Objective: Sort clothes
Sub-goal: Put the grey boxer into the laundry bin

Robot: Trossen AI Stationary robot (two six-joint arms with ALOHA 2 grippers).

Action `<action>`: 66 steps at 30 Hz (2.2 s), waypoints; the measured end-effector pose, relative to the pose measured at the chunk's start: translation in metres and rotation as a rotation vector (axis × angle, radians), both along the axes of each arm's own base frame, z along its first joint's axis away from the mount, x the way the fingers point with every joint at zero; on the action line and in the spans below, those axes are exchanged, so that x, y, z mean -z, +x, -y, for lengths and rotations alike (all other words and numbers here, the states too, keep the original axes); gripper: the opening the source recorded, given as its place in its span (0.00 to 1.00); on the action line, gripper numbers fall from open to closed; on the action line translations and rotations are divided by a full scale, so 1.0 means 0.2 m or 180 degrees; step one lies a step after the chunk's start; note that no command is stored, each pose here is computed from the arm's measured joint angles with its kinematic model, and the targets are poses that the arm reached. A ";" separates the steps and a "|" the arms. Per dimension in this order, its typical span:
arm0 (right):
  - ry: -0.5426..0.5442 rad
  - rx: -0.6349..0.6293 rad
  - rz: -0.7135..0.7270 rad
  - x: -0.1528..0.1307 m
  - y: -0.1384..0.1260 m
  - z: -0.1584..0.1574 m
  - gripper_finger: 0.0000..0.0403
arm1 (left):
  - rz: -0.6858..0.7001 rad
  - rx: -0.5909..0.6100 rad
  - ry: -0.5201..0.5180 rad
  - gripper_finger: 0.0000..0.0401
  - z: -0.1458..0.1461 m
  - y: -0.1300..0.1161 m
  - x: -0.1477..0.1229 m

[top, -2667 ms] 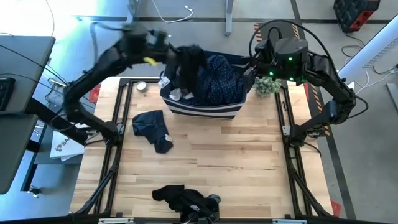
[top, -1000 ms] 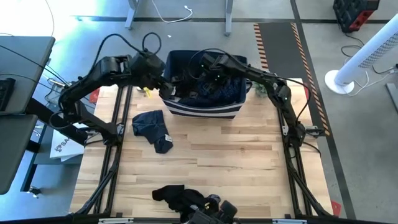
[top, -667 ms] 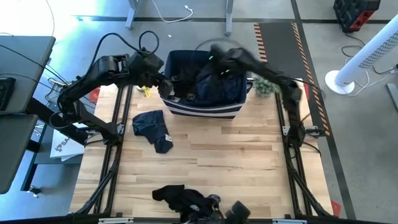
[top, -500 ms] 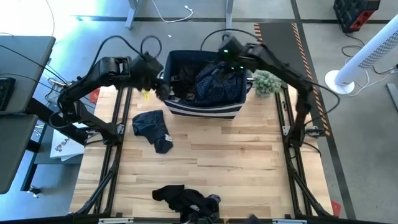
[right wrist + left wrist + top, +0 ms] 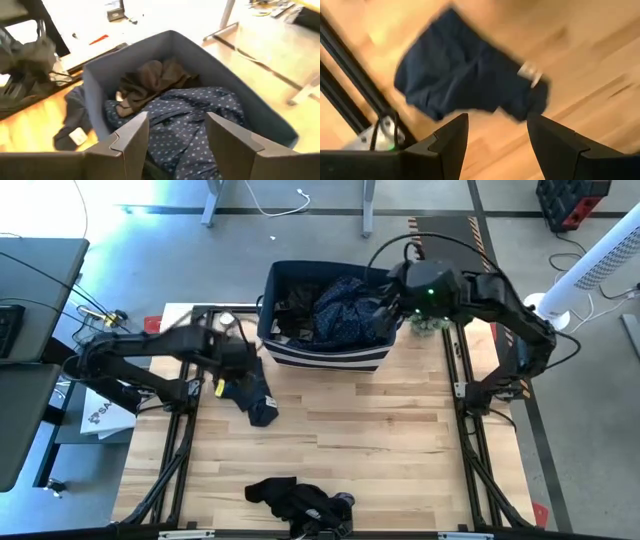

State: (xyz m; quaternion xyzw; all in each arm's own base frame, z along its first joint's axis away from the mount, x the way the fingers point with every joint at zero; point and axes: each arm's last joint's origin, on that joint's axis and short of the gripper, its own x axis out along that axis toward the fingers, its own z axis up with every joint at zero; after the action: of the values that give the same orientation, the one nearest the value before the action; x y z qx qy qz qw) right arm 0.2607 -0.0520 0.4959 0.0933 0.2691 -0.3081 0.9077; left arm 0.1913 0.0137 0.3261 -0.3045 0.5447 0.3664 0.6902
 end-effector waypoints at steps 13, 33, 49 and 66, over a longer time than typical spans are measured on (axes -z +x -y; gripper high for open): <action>0.0004 0.0013 0.0007 0.01 0.02 -0.03 0.48 | -0.0701 0.0787 -0.0620 0.75 -0.14 -0.05 0.61; 0.0327 0.0000 0.0176 0.01 0.03 -0.05 0.48 | -0.1274 0.2380 -0.0620 0.77 -0.21 0.08 0.97; 0.0165 -0.0005 0.0116 0.01 0.03 -0.06 0.48 | -0.0479 0.2449 -0.1536 0.08 0.10 0.21 0.82; -0.0031 -0.0492 0.0098 -0.01 0.05 -0.07 0.48 | 0.2714 0.2552 -0.1055 0.04 0.13 0.20 -0.40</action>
State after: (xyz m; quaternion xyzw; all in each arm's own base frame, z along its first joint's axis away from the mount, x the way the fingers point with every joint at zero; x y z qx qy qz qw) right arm 0.2704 -0.0381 0.4986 0.0725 0.2600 -0.2370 0.9333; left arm 0.2321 -0.0118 0.4055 -0.2990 0.3423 -0.1661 0.8751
